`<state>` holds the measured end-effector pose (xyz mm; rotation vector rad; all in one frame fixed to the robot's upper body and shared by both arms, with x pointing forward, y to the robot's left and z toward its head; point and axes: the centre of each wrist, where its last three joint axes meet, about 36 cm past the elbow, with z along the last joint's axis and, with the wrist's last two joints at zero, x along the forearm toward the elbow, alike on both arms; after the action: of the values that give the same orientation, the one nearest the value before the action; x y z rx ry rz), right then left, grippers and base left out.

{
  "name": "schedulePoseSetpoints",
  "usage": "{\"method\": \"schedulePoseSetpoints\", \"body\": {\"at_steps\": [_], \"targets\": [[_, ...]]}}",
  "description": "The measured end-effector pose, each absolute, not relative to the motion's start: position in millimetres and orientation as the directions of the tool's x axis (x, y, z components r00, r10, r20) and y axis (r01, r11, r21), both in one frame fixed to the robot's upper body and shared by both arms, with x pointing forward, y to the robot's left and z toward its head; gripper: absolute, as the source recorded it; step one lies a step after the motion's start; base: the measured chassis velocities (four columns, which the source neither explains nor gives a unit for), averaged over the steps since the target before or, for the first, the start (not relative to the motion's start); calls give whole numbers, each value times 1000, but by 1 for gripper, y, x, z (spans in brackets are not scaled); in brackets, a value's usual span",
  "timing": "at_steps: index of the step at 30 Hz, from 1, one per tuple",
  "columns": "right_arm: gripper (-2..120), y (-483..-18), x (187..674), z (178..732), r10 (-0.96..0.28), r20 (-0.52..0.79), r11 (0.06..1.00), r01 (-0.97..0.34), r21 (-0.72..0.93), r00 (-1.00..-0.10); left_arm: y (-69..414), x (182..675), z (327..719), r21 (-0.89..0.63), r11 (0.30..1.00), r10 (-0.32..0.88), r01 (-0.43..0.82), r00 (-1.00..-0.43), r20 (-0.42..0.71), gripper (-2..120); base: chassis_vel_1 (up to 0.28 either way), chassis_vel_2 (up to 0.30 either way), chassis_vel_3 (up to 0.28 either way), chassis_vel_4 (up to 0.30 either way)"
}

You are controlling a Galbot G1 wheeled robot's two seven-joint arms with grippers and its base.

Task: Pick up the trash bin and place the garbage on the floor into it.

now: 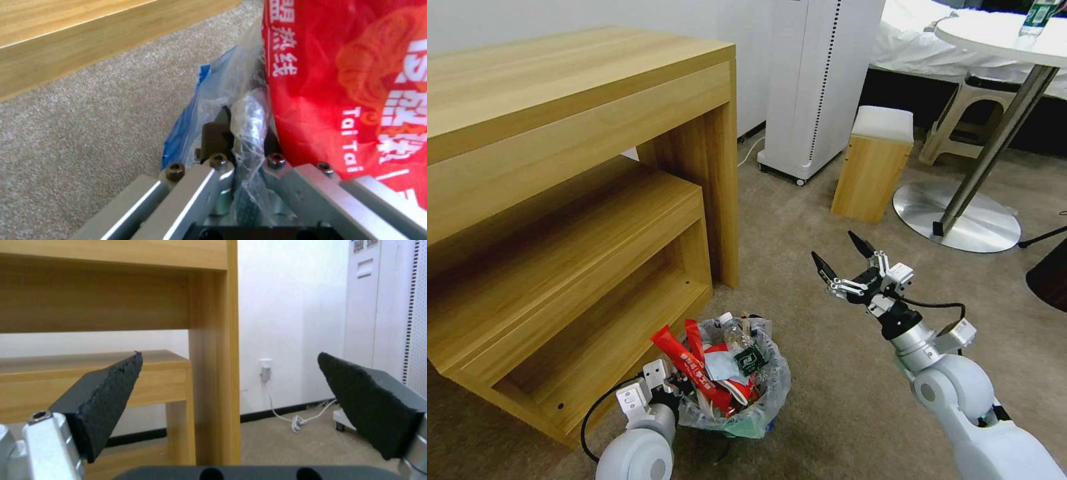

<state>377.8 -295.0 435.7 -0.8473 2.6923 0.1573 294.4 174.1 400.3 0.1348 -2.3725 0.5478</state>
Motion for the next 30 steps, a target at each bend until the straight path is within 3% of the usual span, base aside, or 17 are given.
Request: {"method": "schedulePoseSetpoints", "body": {"at_steps": [7,11,14,19,24,25,30], "targets": [[100,-292,377,435,-533,-332,823,-568,9,-778,176,296,397,-308,922,26,-233,-758,652,3,0,0,0,0],[100,-293,377,435,-513,-334,838,-546,7,-791,178,291,403,-241,945,-25,-221,-782,623,16,0,0,0,0],[100,-295,379,435,-474,-334,864,-504,5,-815,181,281,421,-182,963,-65,-200,-825,561,33,0,0,0,0],[100,-299,380,435,-461,-331,874,-485,-10,-823,186,274,440,-126,973,-104,-192,-857,505,48,0,0,0,0],[100,-302,376,440,-422,-333,897,-441,-21,-843,198,261,462,-45,983,-147,-179,-906,398,66,0,0,0,0],[100,-303,368,439,-372,-327,923,-384,-30,-869,205,255,468,-7,987,-150,-161,-933,326,71,0,0,0,0],[100,-312,343,436,-299,-316,954,-281,-102,-901,228,247,475,65,996,-66,-56,-985,161,91,0,0,0,0]]}}
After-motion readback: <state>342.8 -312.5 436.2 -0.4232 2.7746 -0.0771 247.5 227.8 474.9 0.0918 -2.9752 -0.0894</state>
